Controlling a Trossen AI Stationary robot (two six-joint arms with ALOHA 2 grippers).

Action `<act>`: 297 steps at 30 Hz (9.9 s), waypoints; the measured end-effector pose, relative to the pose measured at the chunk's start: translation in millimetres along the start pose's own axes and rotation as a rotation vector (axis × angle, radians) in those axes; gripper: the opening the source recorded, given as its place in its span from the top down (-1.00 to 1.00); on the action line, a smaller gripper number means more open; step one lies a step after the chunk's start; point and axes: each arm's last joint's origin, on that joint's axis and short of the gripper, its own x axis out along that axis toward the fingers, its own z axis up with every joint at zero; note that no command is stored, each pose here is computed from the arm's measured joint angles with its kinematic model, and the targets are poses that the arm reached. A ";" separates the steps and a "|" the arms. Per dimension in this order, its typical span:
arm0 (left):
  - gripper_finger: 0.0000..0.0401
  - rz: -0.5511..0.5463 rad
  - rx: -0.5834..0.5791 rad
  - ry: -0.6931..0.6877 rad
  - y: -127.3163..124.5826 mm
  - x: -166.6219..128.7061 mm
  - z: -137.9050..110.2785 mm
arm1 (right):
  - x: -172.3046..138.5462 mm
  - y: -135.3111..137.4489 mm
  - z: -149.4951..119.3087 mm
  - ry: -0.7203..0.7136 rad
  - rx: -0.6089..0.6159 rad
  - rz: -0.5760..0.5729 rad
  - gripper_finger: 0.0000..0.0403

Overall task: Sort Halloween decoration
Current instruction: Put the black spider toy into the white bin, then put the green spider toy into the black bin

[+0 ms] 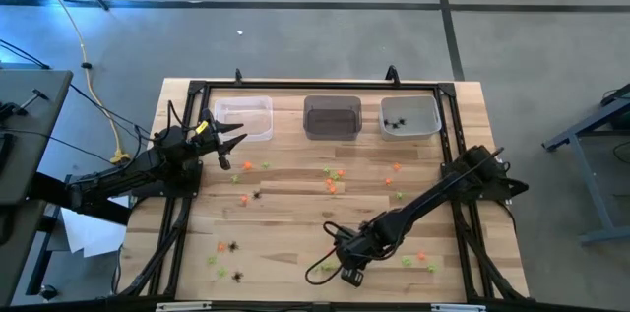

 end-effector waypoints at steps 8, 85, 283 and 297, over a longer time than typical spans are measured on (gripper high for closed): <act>0.35 0.000 0.000 0.000 0.0 0.0 -0.1 | -46.1 -35.6 10.1 0.046 0.027 -0.232 1.00; 0.35 0.000 0.000 0.000 0.0 0.0 -0.1 | -198.9 -356.2 60.8 -0.014 0.491 -0.535 0.38; 0.35 0.007 0.000 0.001 0.2 0.0 0.0 | -136.7 -149.3 153.3 -0.349 0.020 -0.466 0.30; 0.35 0.007 0.000 0.001 0.2 0.0 0.0 | -53.6 -160.0 171.7 -0.214 0.046 -0.402 0.30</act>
